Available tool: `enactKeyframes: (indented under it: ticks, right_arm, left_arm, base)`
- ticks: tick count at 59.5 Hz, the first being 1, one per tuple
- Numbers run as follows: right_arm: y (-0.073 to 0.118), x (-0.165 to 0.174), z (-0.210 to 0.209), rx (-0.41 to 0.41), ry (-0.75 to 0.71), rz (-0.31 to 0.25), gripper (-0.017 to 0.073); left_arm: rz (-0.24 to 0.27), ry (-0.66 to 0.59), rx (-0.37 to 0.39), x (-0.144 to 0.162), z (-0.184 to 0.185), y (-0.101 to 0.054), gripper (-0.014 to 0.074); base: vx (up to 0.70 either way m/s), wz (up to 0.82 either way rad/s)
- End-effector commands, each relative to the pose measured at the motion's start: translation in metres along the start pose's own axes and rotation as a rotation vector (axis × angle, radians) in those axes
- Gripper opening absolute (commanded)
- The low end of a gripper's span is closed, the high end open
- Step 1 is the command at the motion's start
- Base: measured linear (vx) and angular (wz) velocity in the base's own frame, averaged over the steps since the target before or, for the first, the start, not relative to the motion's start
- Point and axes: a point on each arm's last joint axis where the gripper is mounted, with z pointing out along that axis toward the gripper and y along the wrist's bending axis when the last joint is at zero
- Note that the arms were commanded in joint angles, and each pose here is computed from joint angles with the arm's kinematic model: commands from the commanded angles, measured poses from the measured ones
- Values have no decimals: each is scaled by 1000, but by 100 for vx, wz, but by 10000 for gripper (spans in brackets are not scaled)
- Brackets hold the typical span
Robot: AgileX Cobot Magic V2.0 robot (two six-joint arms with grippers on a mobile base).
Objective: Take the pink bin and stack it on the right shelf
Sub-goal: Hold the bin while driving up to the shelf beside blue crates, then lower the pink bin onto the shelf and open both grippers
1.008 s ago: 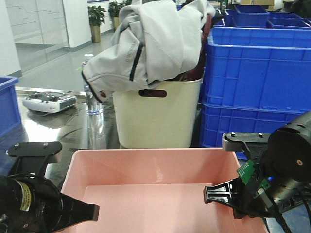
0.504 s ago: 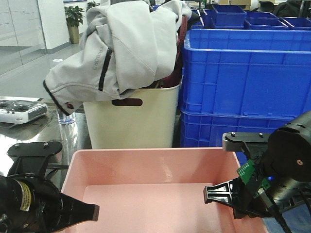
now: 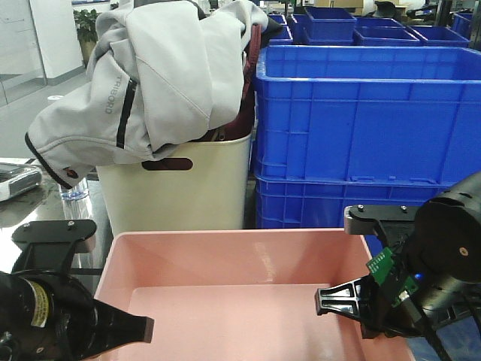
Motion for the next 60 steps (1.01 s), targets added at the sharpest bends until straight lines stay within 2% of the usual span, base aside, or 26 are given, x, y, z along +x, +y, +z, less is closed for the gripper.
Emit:
enactKeyframes:
  ticks: [1, 42, 47, 52, 57, 60]
  right_arm:
    - [-3, -8, -19, -21, -111, -10, 1]
    - [-2, -9, -19, -24, -118, -7, 1]
    - [-1, -9, -19, -41, -117, 0, 1]
    - [3, -8, -19, -78, -104, -5, 1]
    - [8, -9, -19, -126, -108, -43, 4]
    - [11, -12, -17, -141, -102, -45, 10]
  left_arm:
    - [-1, -128, 91, -13, -21, -7, 73]
    - [-1, -131, 93, -13, -21, -8, 73]
    - [18, -129, 82, -13, -21, -7, 73]
    - [83, -133, 60, -13, -21, -4, 75]
    - [87, -131, 19, -15, -19, 3, 77]
    - [83, -129, -21, -19, -16, 10, 78]
  base:
    - [1, -3]
    - [0, 0]
    - [0, 0]
    - [0, 0]
    - [0, 0]
    - [0, 0]
